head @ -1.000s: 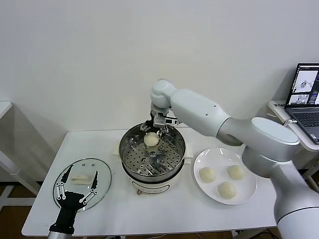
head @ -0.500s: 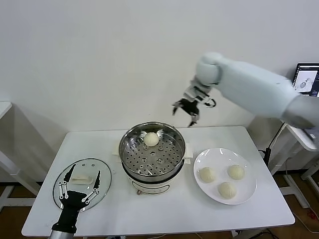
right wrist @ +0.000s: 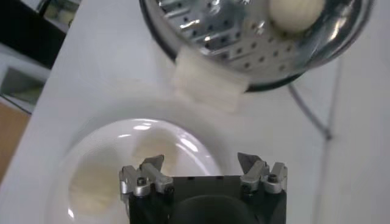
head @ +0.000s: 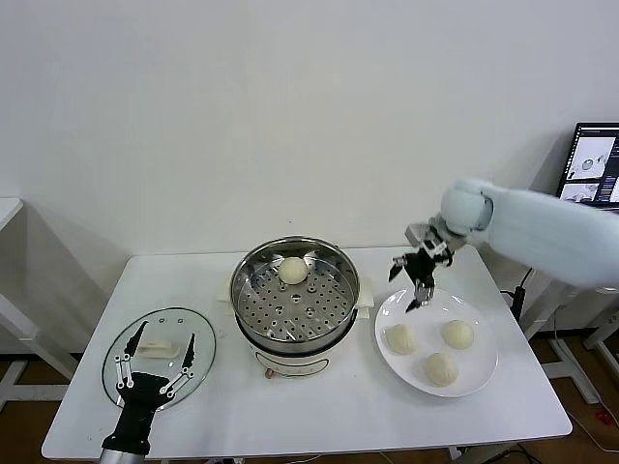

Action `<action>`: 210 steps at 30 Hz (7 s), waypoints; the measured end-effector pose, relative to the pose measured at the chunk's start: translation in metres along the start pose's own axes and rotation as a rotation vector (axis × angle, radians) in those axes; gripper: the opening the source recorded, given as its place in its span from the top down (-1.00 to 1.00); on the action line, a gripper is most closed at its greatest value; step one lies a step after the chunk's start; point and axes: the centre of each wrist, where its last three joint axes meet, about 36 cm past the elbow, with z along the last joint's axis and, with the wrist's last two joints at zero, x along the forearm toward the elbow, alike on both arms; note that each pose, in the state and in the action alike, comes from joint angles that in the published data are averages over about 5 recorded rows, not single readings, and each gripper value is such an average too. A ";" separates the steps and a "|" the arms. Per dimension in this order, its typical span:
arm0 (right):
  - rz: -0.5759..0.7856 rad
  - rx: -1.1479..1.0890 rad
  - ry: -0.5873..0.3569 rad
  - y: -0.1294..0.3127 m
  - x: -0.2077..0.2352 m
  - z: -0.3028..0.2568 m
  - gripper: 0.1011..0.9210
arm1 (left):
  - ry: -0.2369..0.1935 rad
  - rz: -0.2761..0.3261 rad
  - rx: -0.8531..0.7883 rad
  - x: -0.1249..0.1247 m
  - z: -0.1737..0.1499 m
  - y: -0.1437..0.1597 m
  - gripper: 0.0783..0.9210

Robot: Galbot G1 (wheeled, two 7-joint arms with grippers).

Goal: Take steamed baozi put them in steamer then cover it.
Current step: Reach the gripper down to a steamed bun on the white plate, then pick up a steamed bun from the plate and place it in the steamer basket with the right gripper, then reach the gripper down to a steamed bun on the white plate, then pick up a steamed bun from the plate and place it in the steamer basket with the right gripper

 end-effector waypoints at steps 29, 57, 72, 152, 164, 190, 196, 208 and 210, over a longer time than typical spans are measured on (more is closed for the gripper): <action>0.018 -0.106 0.040 0.032 -0.082 0.020 -0.43 | 0.004 -0.007 -0.001 0.003 0.002 -0.001 -0.77; 0.059 0.137 0.023 -0.057 0.110 -0.109 -0.33 | -0.039 0.021 0.003 -0.010 -0.001 -0.003 -0.77; -0.001 0.272 0.041 -0.077 0.084 -0.262 -0.30 | -0.052 0.015 0.012 -0.014 -0.001 -0.006 -0.77; -0.104 0.032 0.096 0.061 -0.013 0.037 -0.76 | -0.036 0.002 -0.012 -0.006 -0.004 -0.008 -0.77; -0.132 0.014 0.103 0.078 -0.055 0.051 -0.76 | -0.030 0.003 -0.012 -0.004 -0.002 -0.010 -0.77; -0.037 0.124 0.093 0.059 -0.011 0.022 -0.37 | -0.044 0.010 -0.010 -0.009 0.000 -0.011 -0.77; 0.039 0.299 0.075 0.019 0.055 -0.026 -0.41 | -0.054 0.019 -0.006 -0.012 0.000 -0.011 -0.77; 0.079 0.883 0.073 -0.025 0.113 -0.186 -0.41 | -0.061 0.026 -0.005 -0.012 -0.001 -0.012 -0.77; 0.064 0.979 0.080 -0.025 0.108 -0.210 -0.41 | -0.061 0.025 -0.005 -0.012 -0.001 -0.012 -0.77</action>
